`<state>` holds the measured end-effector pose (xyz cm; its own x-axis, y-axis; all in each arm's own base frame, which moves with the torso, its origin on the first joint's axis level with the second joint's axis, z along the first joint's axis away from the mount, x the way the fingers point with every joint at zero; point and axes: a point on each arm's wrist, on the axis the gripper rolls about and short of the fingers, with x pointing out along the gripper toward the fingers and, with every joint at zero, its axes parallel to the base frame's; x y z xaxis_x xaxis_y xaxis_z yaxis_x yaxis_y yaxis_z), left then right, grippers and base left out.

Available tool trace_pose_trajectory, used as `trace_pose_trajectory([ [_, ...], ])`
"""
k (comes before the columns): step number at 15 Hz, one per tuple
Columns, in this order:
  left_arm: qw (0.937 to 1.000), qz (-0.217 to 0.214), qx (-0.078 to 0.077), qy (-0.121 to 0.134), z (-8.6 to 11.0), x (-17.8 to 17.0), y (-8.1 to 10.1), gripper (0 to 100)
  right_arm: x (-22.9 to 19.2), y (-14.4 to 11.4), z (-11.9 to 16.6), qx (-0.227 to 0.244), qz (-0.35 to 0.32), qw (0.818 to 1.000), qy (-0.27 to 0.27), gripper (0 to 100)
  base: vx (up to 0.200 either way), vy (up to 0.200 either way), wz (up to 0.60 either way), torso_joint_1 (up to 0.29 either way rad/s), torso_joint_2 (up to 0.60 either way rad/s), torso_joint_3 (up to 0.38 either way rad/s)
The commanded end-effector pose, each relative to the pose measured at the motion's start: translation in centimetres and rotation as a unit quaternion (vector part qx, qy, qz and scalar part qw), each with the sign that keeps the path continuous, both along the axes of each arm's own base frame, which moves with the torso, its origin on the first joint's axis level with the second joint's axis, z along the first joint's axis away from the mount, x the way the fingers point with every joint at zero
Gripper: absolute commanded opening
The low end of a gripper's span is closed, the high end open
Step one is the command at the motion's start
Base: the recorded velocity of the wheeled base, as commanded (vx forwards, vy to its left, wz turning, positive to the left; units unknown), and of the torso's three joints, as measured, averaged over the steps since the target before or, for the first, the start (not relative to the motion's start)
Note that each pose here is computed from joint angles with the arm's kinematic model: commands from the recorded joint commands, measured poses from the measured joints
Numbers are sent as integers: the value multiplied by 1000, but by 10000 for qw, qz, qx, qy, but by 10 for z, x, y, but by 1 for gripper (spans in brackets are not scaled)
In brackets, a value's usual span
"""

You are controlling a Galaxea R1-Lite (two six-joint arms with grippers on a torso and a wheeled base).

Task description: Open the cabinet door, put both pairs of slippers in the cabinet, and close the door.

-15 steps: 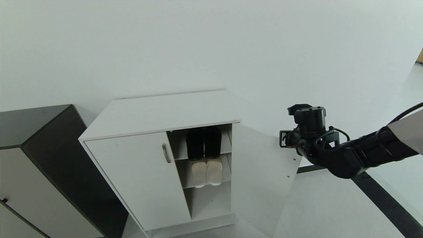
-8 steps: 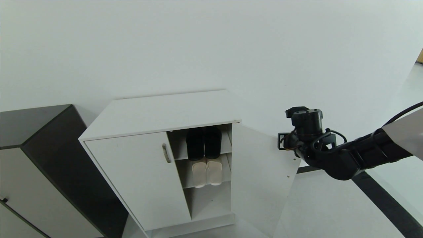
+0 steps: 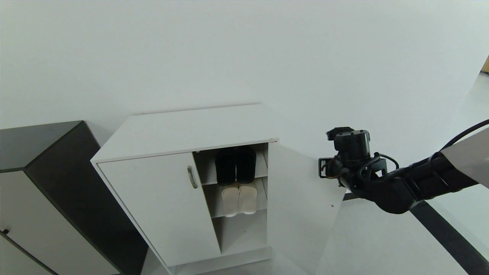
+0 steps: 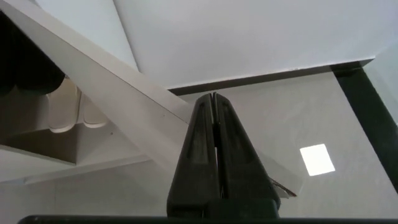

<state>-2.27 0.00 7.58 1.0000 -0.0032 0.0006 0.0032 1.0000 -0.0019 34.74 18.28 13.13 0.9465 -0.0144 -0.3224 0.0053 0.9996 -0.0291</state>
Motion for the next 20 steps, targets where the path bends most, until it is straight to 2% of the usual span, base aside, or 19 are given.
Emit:
trace_pose_trajectory([
  [1,10000,1,-6,-4,0,0,0,0,-16,10,6,13,221,9998,-17,0,0,0,0,0,0,0],
  [4,10000,8,-6,-4,0,0,0,0,-35,26,7,-10,514,9987,5,0,0,0,0,0,0,0],
  [8,10000,-7,2,-4,0,0,0,0,-77,57,8,1,1221,9925,81,0,0,0,0,0,0,0],
  [11,10000,1,2,-4,0,0,0,0,-95,73,7,159,1601,9869,156,0,0,0,0,0,0,0],
  [20,10000,1,2,-4,0,0,0,0,-97,63,10,179,1592,9871,-35,0,0,0,0,0,0,0],
])
